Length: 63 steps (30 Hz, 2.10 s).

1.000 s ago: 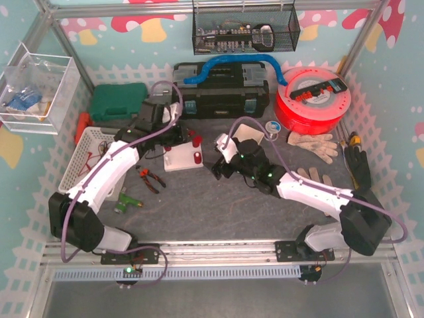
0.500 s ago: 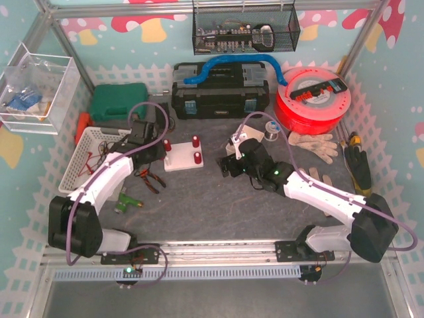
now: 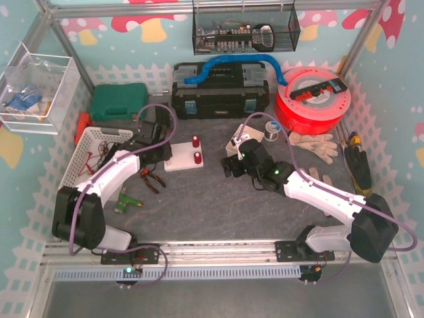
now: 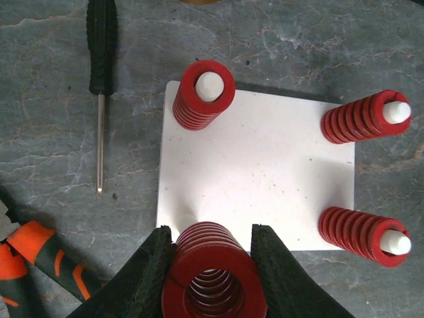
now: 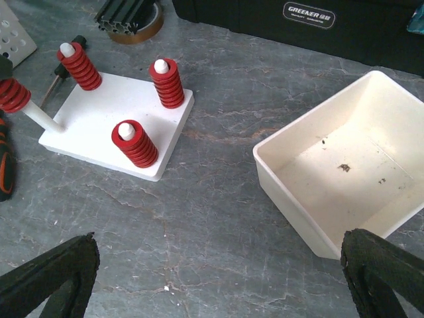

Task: Install the large spring

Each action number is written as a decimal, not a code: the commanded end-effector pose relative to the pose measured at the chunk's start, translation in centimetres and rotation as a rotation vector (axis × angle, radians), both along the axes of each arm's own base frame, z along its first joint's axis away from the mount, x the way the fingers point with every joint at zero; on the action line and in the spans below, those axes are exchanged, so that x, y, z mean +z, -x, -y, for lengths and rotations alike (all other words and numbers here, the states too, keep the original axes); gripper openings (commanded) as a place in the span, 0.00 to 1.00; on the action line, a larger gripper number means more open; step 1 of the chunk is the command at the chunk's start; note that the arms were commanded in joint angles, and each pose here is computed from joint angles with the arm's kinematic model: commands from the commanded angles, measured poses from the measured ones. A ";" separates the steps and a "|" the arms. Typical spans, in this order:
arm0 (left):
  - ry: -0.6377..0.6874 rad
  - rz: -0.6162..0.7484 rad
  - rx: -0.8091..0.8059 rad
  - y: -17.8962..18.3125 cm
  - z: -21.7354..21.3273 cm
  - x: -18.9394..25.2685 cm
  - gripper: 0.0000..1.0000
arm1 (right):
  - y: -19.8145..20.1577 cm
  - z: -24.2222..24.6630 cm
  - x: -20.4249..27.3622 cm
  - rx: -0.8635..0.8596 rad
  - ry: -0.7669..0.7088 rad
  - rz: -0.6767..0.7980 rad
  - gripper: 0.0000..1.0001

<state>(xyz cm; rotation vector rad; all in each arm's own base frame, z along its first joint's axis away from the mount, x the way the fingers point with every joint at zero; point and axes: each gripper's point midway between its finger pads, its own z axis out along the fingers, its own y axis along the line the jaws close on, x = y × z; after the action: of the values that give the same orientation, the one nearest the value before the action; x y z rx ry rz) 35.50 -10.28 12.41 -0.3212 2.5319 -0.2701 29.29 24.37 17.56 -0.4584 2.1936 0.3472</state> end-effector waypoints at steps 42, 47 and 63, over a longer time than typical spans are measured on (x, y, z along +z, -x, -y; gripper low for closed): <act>0.031 0.111 0.013 -0.9 1.4 3.0 0.72 | -4.5 4.2 4.7 -0.215 -0.017 0.119 0.99; 0.051 0.320 0.020 -1.9 1.0 10.7 0.88 | -7.8 8.9 7.0 -0.383 -0.072 0.206 0.99; -0.361 0.819 -0.022 -2.7 -5.1 12.3 0.99 | -11.5 22.1 4.4 -0.668 0.187 0.390 0.99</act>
<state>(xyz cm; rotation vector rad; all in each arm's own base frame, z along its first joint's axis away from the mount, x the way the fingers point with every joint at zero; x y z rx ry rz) 37.05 -7.67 25.42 -0.0386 1.8142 -0.0703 40.80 5.03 24.39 0.0829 1.8762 -0.1886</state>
